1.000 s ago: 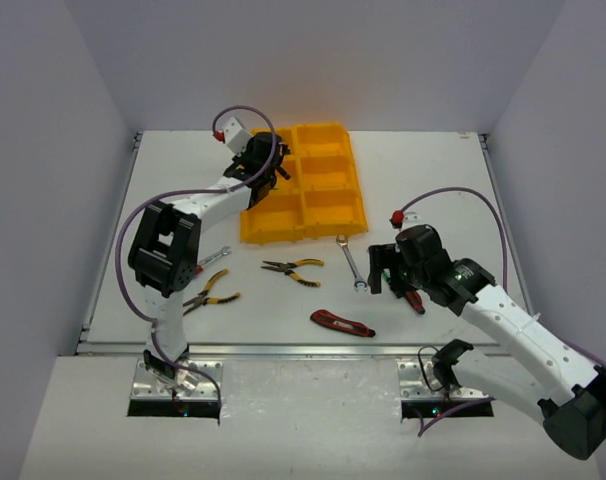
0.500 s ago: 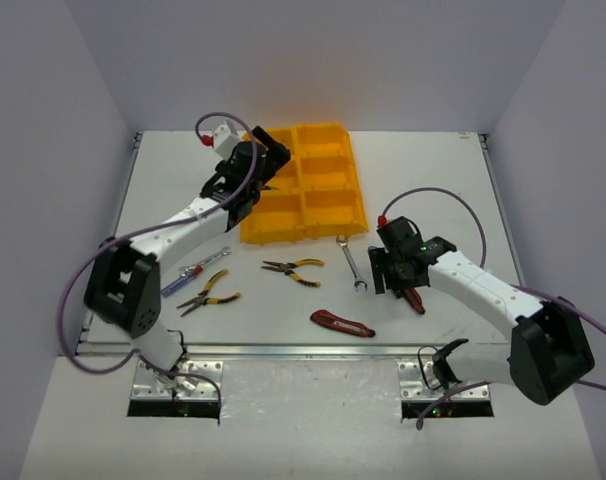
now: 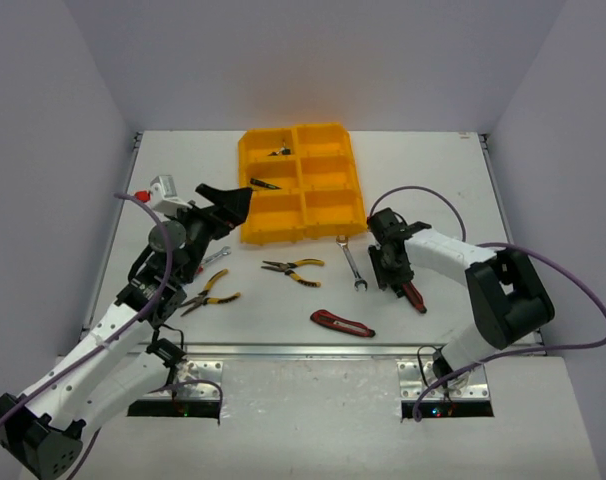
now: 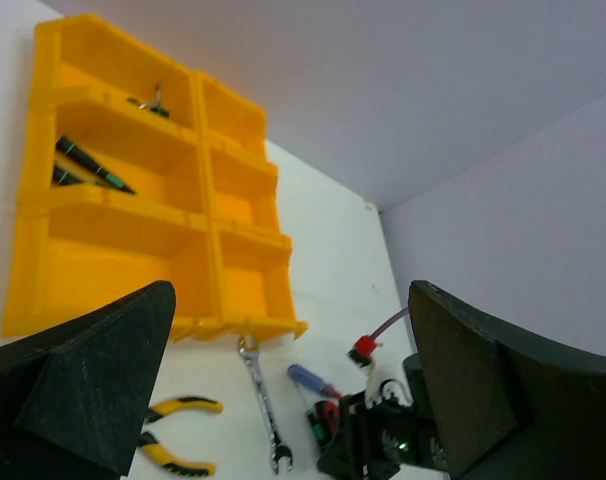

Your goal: Sort the tools into containers

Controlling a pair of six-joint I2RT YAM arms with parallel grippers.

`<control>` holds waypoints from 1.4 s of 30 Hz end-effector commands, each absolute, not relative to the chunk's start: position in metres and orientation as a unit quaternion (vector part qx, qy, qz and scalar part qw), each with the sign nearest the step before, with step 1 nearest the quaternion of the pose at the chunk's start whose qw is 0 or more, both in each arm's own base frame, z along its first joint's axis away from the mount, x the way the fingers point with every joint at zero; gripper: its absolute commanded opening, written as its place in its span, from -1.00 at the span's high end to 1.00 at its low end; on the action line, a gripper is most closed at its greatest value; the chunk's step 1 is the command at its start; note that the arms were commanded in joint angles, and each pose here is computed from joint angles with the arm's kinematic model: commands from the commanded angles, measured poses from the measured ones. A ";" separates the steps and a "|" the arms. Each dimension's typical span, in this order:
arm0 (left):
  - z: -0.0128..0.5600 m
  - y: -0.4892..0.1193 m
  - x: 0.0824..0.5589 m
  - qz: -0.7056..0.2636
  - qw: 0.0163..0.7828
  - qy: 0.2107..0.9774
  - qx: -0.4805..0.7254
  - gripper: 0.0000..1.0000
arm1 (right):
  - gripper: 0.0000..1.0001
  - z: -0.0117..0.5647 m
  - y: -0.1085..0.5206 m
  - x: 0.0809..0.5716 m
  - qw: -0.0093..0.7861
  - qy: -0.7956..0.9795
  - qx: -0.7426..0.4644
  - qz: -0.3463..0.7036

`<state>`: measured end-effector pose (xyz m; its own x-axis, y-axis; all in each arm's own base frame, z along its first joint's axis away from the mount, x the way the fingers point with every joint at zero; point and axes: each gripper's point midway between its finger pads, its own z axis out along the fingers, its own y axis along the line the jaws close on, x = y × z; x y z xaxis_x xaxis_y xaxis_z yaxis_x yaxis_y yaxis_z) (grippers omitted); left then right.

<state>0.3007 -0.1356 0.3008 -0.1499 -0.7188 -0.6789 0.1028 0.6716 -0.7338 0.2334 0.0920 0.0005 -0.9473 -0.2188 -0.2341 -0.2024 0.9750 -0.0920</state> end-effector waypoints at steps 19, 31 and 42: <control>0.225 -0.243 0.269 -0.452 0.461 0.762 -0.051 -1.00 | 1.00 0.069 0.131 0.253 0.243 0.963 -0.094 0.062; 0.286 -0.339 0.248 -0.630 0.410 0.652 0.096 -0.88 | 1.00 0.198 0.221 0.213 0.372 0.817 -0.210 0.387; 0.286 -0.379 0.248 -0.640 0.382 0.654 0.129 0.18 | 1.00 0.236 0.235 0.197 0.373 0.782 -0.229 0.444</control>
